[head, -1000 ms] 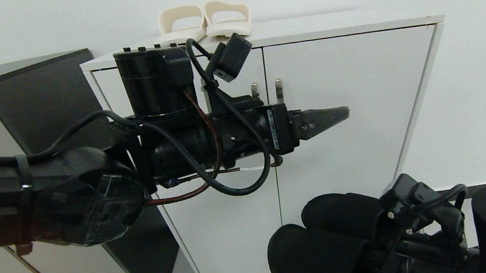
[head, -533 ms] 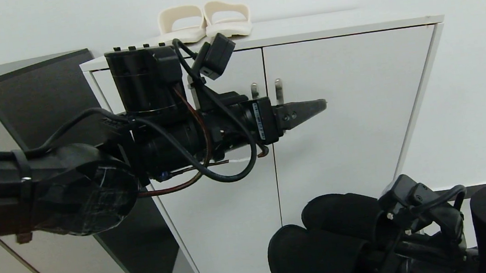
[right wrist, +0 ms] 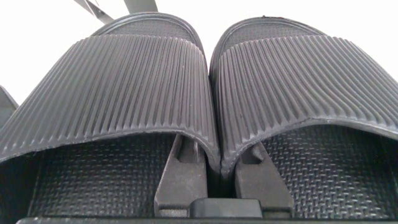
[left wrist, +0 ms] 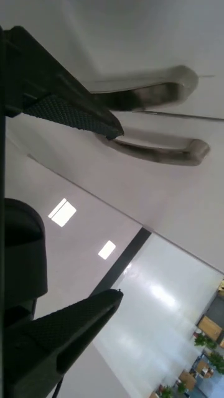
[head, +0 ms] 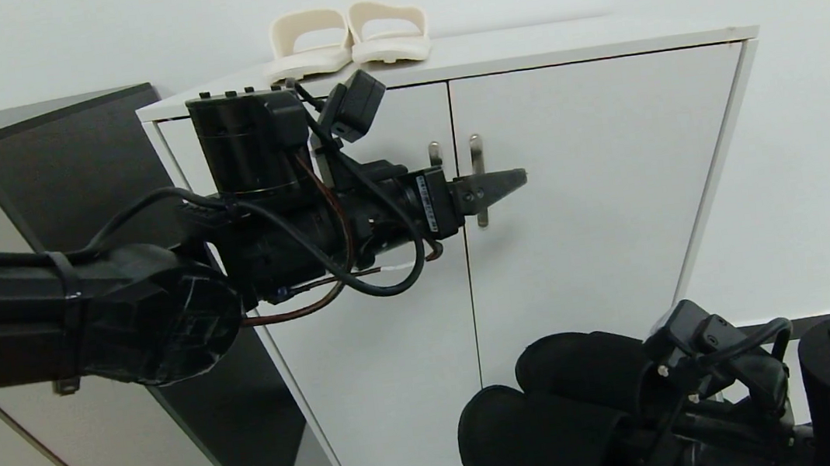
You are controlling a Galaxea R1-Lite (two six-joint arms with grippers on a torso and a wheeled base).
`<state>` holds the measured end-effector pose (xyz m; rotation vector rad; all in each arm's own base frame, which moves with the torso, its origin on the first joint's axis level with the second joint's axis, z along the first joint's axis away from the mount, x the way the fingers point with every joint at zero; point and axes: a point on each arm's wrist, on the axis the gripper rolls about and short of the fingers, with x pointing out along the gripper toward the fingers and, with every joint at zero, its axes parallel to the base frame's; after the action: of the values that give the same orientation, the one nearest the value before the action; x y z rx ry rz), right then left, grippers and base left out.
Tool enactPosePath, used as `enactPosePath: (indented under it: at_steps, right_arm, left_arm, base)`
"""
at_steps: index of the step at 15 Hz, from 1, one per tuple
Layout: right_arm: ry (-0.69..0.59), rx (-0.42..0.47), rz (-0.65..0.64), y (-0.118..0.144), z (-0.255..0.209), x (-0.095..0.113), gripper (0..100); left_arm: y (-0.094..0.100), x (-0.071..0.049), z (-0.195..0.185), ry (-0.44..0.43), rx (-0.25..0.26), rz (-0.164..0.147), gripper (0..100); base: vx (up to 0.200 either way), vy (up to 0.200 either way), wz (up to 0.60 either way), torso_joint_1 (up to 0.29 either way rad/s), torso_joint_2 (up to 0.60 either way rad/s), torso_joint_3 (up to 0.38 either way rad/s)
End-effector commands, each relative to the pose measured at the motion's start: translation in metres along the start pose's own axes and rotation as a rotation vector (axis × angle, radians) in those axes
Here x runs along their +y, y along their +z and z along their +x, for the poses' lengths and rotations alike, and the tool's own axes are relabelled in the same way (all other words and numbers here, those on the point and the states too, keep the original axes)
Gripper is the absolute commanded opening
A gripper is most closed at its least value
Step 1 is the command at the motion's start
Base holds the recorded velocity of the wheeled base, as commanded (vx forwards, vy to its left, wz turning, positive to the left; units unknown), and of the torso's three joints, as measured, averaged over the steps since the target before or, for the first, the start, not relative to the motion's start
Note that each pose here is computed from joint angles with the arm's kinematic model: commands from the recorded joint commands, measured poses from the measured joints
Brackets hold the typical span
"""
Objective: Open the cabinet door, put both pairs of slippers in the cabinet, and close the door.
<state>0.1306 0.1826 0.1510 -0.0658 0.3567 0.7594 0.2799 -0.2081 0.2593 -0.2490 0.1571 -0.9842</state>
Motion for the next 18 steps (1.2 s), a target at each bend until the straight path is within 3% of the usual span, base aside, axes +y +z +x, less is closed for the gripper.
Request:
enactPosePath:
  at_steps: [1,12,13,18]
  right_arm:
    - [-0.001,0.004,-0.001,-0.001,0.001,0.000,0]
    - [0.000,0.002,-0.002,0.000,0.001,0.000,0]
    - [0.000,0.007,-0.003,-0.002,0.000,0.000,0]
    - [0.060,0.027,-0.006,-0.007,-0.003,0.000,0]
  left_arm:
    - [-0.003,0.004,0.008,0.003,0.006,-0.004,100]
    - [-0.005,0.016,0.034,0.004,-0.001,-0.006,100]
    - [-0.006,0.017,0.036,0.005,0.001,-0.007,0]
    - [-0.004,0.012,0.033,-0.005,-0.005,-0.005,0]
  base:
    - [0.000,0.000,0.00,0.000,0.00,0.000]
    - [0.000,0.000,0.00,0.000,0.00,0.000]
    - [0.000,0.000,0.00,0.000,0.00,0.000]
    - [0.000,0.000,0.00,0.000,0.00,0.000]
